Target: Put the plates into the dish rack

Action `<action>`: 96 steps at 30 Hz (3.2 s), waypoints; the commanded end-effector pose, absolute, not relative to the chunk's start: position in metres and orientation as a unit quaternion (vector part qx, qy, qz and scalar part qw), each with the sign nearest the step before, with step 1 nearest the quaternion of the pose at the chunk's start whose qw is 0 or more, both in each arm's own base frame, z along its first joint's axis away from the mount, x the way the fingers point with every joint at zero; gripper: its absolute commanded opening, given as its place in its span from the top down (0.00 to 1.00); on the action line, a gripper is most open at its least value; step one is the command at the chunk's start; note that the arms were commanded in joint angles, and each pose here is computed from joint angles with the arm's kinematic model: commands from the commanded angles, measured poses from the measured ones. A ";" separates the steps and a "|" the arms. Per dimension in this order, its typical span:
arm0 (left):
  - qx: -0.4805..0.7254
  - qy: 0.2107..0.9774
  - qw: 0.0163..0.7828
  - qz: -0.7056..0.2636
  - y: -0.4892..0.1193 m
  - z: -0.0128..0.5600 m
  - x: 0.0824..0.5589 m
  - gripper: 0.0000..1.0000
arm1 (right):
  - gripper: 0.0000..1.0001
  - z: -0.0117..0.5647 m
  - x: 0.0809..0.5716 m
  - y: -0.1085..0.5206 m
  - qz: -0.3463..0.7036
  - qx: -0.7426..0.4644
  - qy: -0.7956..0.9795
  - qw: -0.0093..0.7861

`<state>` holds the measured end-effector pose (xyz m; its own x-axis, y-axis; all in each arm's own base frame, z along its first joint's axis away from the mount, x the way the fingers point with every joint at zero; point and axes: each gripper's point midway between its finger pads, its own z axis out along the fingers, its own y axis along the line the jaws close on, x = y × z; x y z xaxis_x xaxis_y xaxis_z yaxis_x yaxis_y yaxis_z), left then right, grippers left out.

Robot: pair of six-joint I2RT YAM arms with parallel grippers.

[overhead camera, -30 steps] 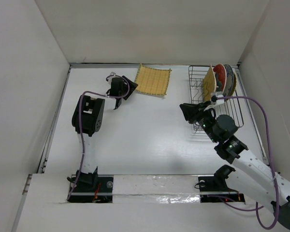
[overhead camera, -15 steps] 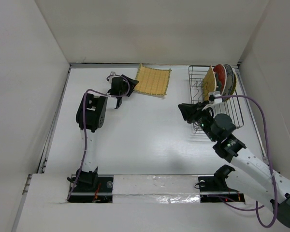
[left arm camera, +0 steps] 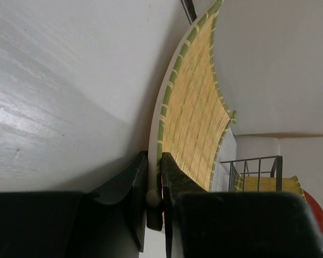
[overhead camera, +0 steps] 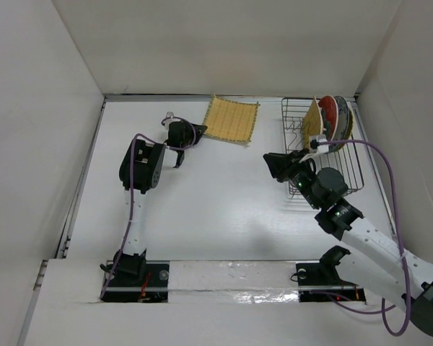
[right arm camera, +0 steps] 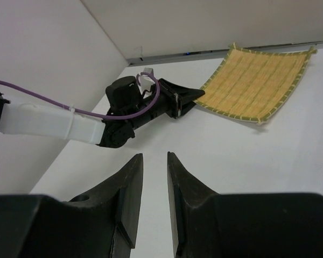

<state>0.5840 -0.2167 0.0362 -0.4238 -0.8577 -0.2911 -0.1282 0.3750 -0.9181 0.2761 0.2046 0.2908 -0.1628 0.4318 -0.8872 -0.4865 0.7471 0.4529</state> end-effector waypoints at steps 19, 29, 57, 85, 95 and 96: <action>-0.297 0.584 0.511 -0.556 -0.177 0.202 0.494 1.00 | 0.11 0.274 0.318 0.226 0.352 0.035 0.708 0.612; -0.290 0.555 0.499 -0.599 -0.175 0.244 0.456 1.00 | 0.00 0.258 0.364 0.242 0.384 0.107 0.710 0.580; -0.187 0.605 0.436 -0.640 -0.194 0.273 0.331 1.00 | 1.00 0.286 0.375 0.292 0.543 0.069 0.631 0.550; 0.157 0.644 0.584 -0.469 -0.258 0.341 0.204 0.21 | 1.00 0.420 0.368 0.087 0.160 0.135 0.558 0.803; 0.175 0.625 0.621 -0.440 -0.249 0.345 0.185 0.23 | 1.00 0.432 0.419 0.061 0.041 0.102 0.530 0.841; 0.174 0.619 0.624 -0.443 -0.248 0.347 0.183 0.23 | 1.00 0.439 0.420 0.060 0.031 0.094 0.515 0.852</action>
